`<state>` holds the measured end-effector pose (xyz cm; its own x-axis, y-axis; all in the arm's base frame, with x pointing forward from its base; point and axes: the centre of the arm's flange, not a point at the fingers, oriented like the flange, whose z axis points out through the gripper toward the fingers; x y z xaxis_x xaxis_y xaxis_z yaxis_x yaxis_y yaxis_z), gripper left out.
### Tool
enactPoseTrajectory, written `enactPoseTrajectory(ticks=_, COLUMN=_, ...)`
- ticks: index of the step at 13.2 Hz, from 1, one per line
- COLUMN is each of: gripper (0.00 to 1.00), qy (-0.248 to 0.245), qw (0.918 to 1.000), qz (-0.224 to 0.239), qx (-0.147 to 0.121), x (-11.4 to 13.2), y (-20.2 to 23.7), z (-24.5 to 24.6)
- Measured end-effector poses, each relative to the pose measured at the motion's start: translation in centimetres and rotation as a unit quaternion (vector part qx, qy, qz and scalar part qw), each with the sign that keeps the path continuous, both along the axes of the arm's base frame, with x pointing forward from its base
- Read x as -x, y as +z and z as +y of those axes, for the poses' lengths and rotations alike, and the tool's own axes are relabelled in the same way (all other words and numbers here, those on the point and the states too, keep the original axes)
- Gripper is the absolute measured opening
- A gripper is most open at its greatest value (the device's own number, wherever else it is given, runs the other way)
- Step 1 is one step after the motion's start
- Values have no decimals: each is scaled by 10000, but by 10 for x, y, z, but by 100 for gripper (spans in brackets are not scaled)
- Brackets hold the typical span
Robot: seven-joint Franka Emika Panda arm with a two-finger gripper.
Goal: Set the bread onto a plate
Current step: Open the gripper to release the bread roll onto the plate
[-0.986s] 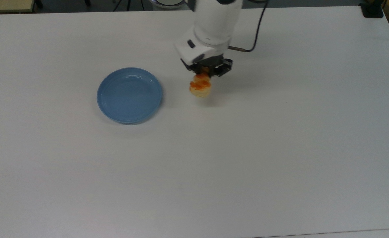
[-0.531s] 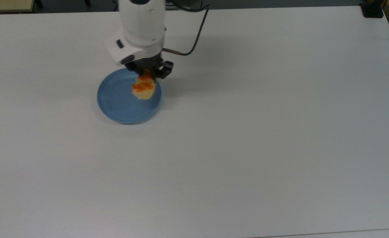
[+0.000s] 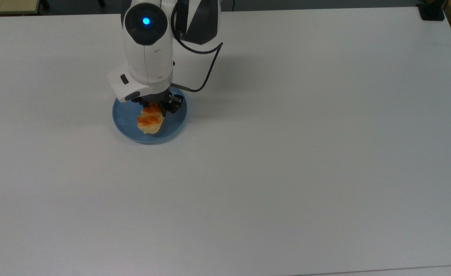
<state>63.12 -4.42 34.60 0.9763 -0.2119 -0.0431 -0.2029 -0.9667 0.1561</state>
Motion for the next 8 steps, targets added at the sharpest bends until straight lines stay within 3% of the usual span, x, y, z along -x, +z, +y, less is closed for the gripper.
enactPoseTrajectory(ticks=2, gripper=65, qy=-6, qw=10000, qz=52, qx=15, x=-1, y=-10, z=-1)
enactPoseTrajectory(ticks=4, gripper=70, qy=-42, qw=10000, qz=47, qx=28, x=-1, y=-9, z=-6)
enactPoseTrajectory(ticks=7, gripper=97, qy=-99, qw=9999, qz=-40, qx=42, x=-2, y=2, z=-13)
enactPoseTrajectory(ticks=8, gripper=100, qy=-111, qw=9999, qz=-56, qx=35, x=-1, y=9, z=-14)
